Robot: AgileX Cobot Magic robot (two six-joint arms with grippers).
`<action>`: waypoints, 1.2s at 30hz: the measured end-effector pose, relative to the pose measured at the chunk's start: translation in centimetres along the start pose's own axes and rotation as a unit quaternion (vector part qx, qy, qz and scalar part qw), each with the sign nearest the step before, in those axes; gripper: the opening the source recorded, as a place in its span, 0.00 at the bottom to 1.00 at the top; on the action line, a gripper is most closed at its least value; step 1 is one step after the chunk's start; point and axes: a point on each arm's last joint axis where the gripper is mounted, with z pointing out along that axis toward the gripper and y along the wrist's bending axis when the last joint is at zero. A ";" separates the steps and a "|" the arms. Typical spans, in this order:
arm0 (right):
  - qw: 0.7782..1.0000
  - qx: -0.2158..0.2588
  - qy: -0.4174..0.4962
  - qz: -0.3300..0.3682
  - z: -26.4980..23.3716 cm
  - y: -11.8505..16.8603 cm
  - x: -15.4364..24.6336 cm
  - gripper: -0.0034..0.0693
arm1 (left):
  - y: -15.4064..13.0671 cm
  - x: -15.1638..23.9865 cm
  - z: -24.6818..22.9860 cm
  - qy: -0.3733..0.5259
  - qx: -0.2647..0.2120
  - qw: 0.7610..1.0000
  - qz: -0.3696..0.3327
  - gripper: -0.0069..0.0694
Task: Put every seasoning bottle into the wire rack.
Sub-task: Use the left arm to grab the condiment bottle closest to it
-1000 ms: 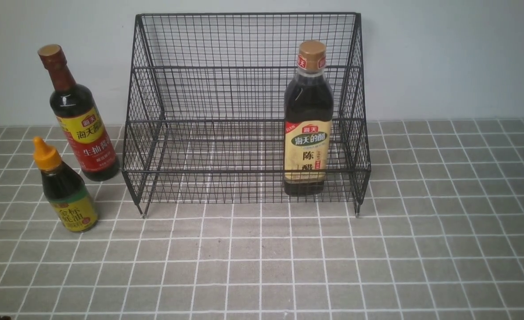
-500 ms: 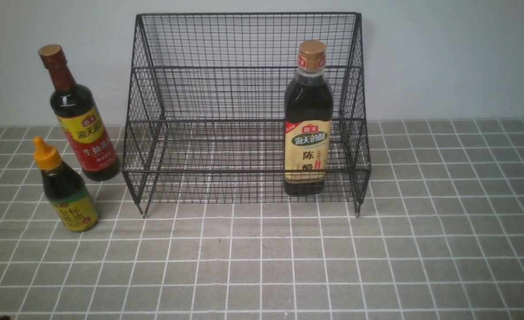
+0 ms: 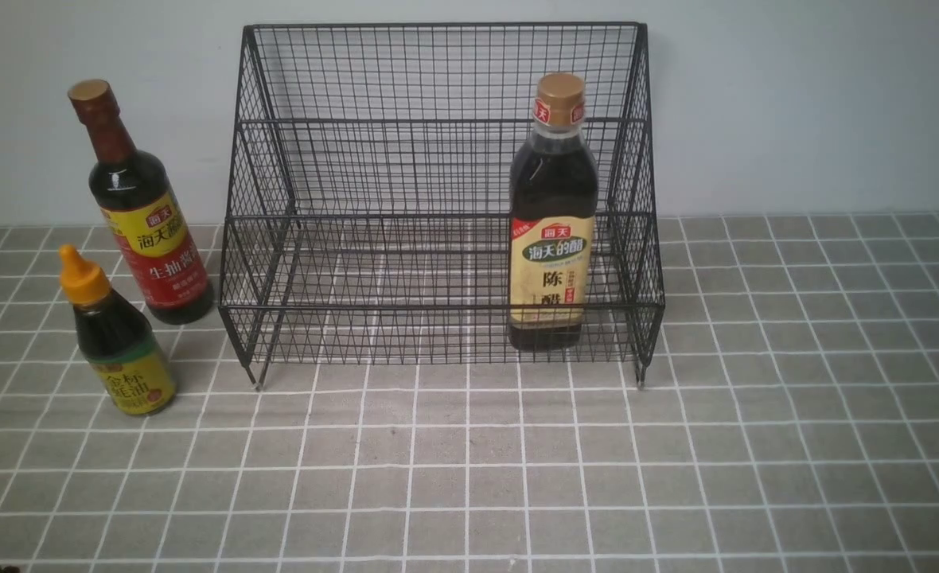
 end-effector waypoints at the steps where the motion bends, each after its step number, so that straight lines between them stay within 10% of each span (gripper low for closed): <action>1: 1.000 0.000 0.000 0.000 0.0 0.0 0.0 0.03 | 0.0 0.0 0.0 0.000 0.000 1.000 0.000 0.08; 21: 1.000 0.000 -0.001 0.000 0.0 0.0 0.0 0.03 | 0.1 -0.1 0.0 -0.009 -0.007 1.000 0.014 0.08; 36: 1.000 0.000 -0.001 0.000 0.0 0.0 0.0 0.03 | 1.1 -6.5 -1.6 -0.326 -0.025 0.940 -0.100 0.08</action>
